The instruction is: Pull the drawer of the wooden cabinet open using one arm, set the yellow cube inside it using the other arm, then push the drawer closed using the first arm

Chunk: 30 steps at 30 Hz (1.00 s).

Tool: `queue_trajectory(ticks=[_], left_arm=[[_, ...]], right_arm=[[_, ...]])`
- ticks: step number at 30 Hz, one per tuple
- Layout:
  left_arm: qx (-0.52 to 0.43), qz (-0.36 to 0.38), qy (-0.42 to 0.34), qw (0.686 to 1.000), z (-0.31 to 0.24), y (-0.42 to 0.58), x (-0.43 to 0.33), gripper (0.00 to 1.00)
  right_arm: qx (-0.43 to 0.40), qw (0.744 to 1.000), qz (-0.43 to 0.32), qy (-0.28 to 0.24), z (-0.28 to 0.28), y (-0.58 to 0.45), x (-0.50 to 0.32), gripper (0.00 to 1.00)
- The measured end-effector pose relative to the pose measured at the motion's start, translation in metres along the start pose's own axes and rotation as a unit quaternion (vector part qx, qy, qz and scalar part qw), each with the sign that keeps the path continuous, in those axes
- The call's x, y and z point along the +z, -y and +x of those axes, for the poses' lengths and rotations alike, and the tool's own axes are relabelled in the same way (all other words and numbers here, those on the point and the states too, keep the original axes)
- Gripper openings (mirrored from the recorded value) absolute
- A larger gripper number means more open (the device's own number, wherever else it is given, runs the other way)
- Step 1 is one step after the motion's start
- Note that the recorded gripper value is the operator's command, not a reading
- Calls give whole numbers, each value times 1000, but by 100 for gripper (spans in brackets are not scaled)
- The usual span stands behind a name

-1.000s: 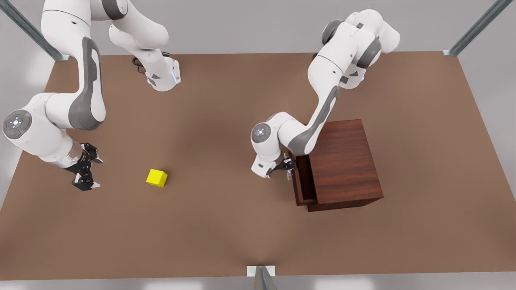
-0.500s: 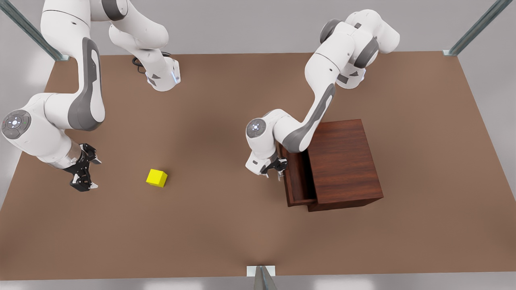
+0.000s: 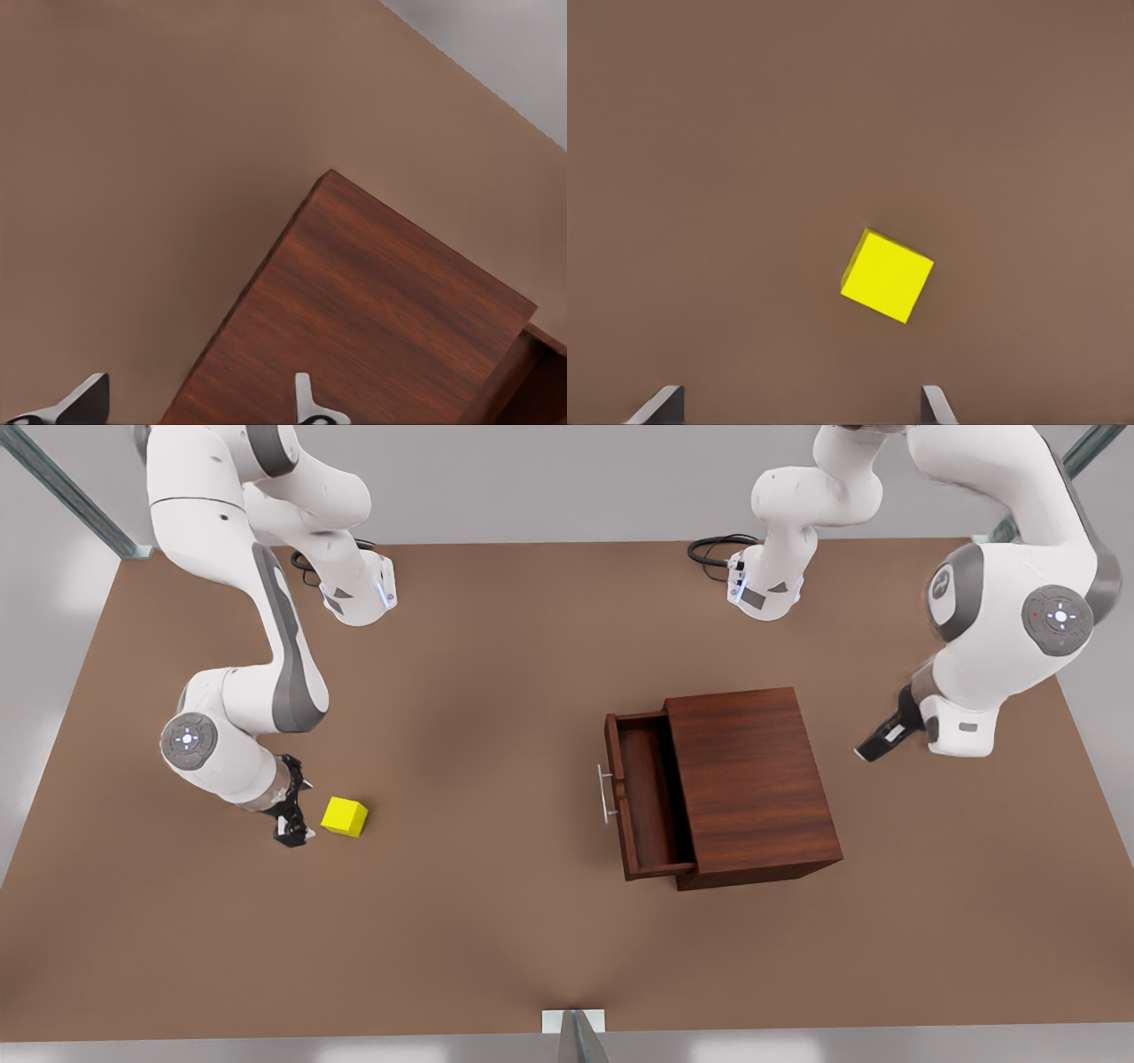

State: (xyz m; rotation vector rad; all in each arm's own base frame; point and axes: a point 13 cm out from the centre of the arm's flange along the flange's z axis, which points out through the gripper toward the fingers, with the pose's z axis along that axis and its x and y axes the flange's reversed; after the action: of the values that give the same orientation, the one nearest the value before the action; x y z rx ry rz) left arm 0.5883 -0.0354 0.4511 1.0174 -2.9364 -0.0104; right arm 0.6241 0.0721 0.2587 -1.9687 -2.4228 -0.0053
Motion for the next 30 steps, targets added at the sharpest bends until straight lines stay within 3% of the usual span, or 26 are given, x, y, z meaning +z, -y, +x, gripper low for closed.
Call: queue_trajectory(ticks=[11, 18, 30], left_arm=[[166, 25, -37, 985, 54, 47, -14, 100], [187, 21, -46, 981, 48, 31, -10, 100], [228, 8, -21, 973, 30, 26, -10, 100]], right_arm=[[53, 997, -46, 1, 25, 8, 86, 100], [118, 992, -51, 10, -9, 5, 121, 100], [175, 984, -12, 19, -13, 55, 158, 100]])
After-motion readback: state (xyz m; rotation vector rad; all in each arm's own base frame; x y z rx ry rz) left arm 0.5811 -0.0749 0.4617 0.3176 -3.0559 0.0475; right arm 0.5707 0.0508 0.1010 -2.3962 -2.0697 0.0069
